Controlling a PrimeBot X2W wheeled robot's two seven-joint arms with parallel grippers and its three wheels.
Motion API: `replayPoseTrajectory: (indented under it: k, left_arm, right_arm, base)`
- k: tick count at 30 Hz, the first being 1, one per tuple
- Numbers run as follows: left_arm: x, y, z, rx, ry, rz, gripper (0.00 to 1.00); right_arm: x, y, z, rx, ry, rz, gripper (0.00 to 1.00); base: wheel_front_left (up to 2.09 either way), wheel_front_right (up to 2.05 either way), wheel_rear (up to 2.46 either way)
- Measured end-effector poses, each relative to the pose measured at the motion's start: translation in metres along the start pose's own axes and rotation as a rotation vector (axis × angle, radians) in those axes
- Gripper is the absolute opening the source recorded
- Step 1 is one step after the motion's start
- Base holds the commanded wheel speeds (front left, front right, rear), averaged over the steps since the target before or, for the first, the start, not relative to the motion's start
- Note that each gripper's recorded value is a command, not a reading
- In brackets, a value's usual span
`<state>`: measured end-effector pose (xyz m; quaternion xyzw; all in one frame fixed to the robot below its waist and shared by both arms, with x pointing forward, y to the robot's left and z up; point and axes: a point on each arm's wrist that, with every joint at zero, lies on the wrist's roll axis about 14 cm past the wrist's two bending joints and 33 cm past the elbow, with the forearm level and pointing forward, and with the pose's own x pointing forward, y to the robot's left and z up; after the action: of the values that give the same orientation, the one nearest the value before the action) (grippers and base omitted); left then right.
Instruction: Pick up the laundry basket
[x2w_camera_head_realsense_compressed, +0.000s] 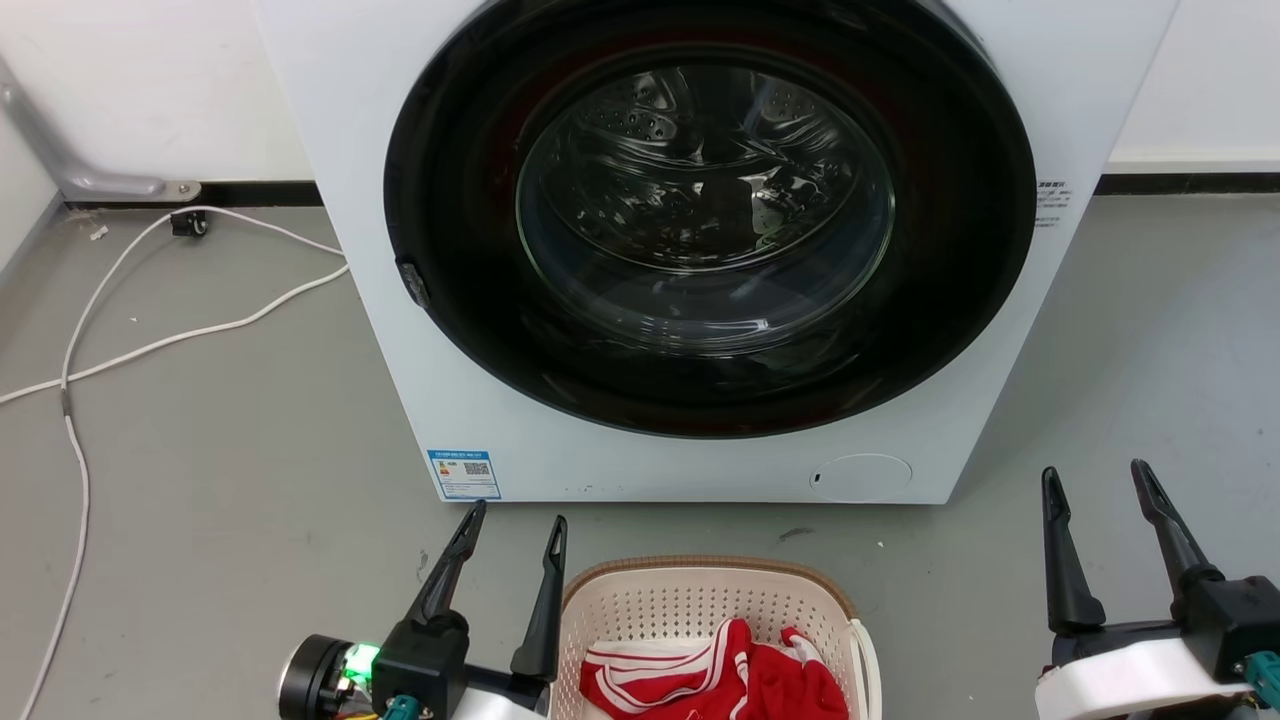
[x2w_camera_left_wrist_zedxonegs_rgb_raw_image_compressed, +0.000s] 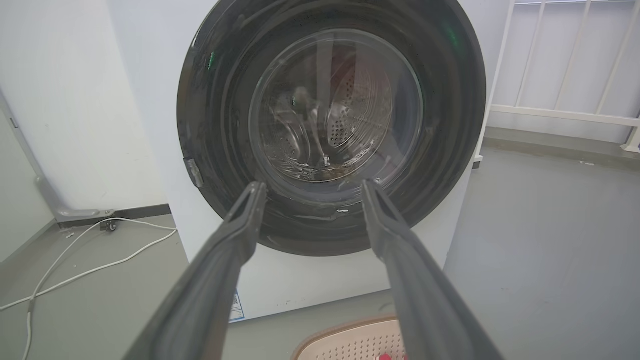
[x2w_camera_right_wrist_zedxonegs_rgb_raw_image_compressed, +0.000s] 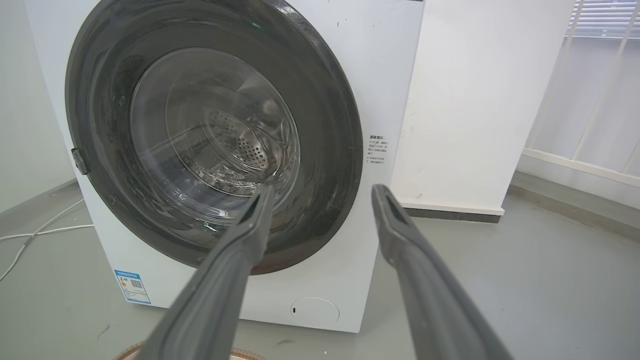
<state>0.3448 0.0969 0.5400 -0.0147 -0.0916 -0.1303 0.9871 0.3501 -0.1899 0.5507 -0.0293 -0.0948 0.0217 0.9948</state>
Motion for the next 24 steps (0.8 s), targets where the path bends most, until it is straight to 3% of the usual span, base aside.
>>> replayPoseTrajectory:
  k: [24]
  left_arm:
    - [-0.009, 0.013, -0.035, -0.091, 0.105, 0.063, 1.0]
  right_arm:
    - [-0.003, -0.002, -0.01, 0.094, 0.033, -0.018, 1.0]
  base:
    - [0.0, 0.0, 0.0]
